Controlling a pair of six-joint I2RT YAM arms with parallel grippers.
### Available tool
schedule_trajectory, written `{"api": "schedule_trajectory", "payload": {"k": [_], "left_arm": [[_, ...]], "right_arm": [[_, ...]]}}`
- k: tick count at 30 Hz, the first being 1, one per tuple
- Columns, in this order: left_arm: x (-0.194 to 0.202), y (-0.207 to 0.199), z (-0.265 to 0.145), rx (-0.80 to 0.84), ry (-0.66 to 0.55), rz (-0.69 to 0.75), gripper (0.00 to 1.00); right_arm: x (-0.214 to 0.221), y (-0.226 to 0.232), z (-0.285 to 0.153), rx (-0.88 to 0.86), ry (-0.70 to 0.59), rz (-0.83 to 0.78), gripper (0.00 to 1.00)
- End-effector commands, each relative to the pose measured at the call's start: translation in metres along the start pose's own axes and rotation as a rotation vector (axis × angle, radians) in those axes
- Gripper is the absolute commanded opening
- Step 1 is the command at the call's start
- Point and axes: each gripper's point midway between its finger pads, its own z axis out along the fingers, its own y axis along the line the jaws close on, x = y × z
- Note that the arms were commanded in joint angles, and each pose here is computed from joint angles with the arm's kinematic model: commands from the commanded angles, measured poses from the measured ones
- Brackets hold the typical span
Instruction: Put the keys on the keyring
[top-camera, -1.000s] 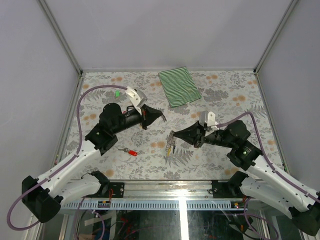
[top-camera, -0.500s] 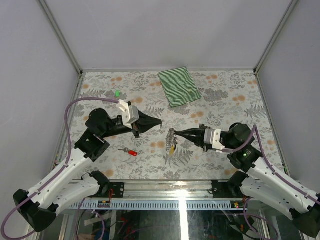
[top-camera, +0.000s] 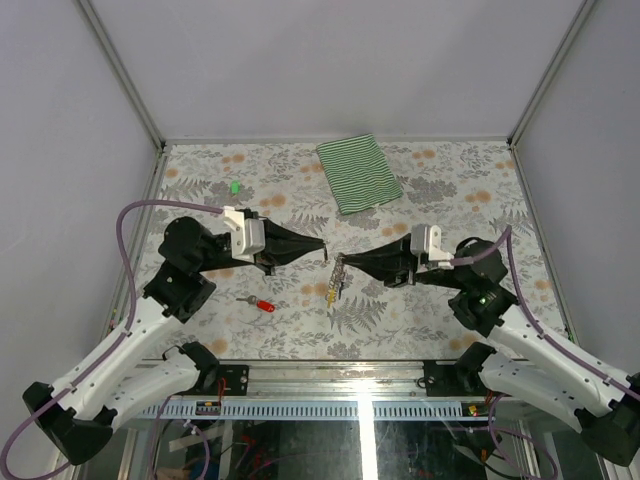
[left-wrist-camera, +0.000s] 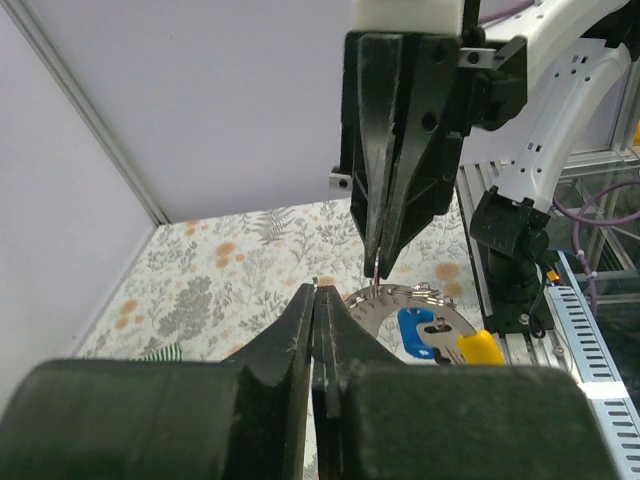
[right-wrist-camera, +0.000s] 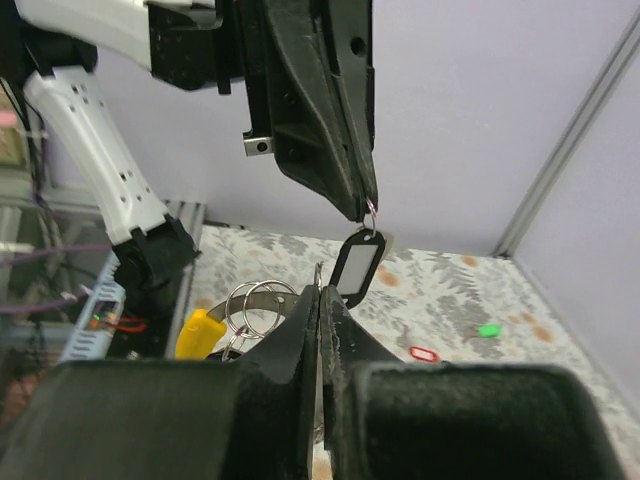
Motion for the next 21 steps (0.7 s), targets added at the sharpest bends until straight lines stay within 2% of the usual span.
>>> {"api": "schedule_trajectory", "payload": {"k": [1,8,16,21], "left_arm": [[-0.042,-0.004,0.000,0.023,-0.107,0.094,0.00],[-0.057,-0.014,-0.005,0.051,-0.150,0.092,0.00],[-0.070,-0.026,-0.011,0.075,-0.204,0.086,0.00],[-0.074,-0.031,-0.014,0.084,-0.217,0.082,0.00]], "right_arm": [[-0.059,-0.001,0.010,0.002,-0.186,0.131,0.00],[-0.086,0.018,0.010,-0.117,-0.293,0.285,0.00],[-0.083,0.023,0.021,-0.192,-0.238,0.430,0.00],[-0.085,0.022,0.025,-0.213,-0.250,0.468,0.00]]}}
